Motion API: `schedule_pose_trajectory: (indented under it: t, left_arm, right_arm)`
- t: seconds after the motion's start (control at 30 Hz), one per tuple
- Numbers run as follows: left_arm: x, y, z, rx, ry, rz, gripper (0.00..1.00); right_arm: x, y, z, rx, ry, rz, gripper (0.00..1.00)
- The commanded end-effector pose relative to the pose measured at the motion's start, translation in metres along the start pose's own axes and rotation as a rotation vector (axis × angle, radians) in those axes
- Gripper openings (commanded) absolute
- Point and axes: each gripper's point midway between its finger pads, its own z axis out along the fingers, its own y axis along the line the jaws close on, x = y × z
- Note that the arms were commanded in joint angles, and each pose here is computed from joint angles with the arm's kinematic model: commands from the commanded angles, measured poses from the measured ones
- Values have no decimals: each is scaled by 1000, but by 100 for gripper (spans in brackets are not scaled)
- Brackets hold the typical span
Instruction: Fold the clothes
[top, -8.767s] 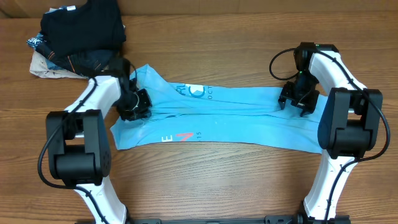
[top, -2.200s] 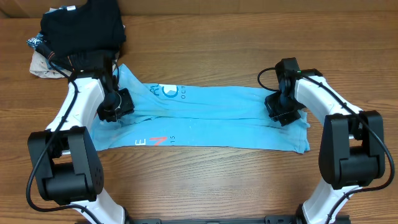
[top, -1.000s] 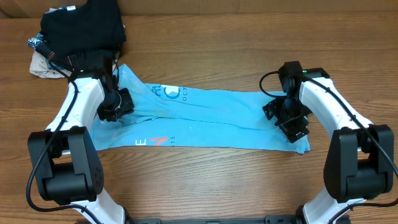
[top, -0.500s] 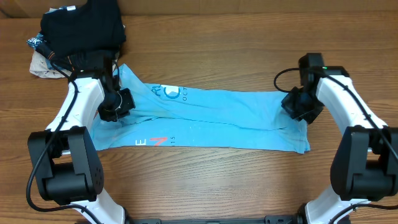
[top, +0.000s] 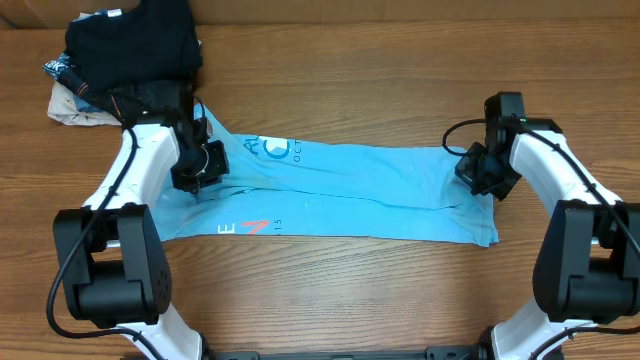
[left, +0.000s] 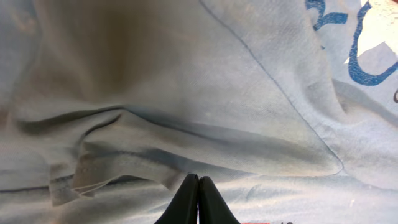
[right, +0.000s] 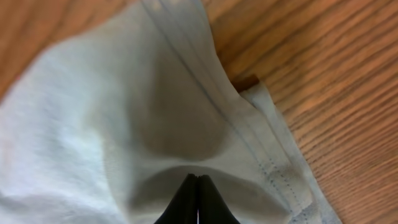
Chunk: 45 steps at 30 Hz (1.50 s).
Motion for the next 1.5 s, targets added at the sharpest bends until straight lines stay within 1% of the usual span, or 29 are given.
schedule_pose_trajectory:
  t: [0.0, 0.03, 0.1, 0.2, 0.37, 0.53, 0.73, 0.87, 1.03, 1.37, 1.47]
  left_arm:
    - [-3, -4, -7, 15, -31, 26, 7]
    - [-5, -4, -4, 17, -41, 28, 9]
    - [-4, -3, 1, 17, -39, 28, 8]
    - [-1, -1, 11, 11, -11, 23, 6]
    - [4, 7, 29, -10, 40, 11, 5]
    - [9, 19, 46, -47, 84, -12, 7]
    - [13, 34, 64, -91, 126, -30, 7]
    - [12, 44, 64, -146, 121, -33, 8]
    - [12, 56, 62, -216, 113, -70, 10]
    - [9, 71, 59, -231, 103, -113, 12]
    - [9, 73, 59, -231, 102, -118, 11]
  right_arm:
    - [1, -4, 2, 17, -5, -8, 4]
    - [1, -5, 3, 20, -2, -8, 4]
    - [2, -6, 6, 25, 4, -7, 4]
    - [3, -7, 11, 34, 9, -7, 4]
    - [-2, -12, 12, 69, -15, -8, 4]
    - [-3, -15, 14, 81, -27, -8, 4]
    - [4, -20, 32, 78, -32, -8, 4]
    - [3, -27, 36, 94, -44, 0, 4]
    - [-8, -40, 34, 133, -80, 26, 4]
    - [-23, -46, 34, 133, -124, 15, 4]
    - [-26, -44, 33, 127, -134, 16, 4]
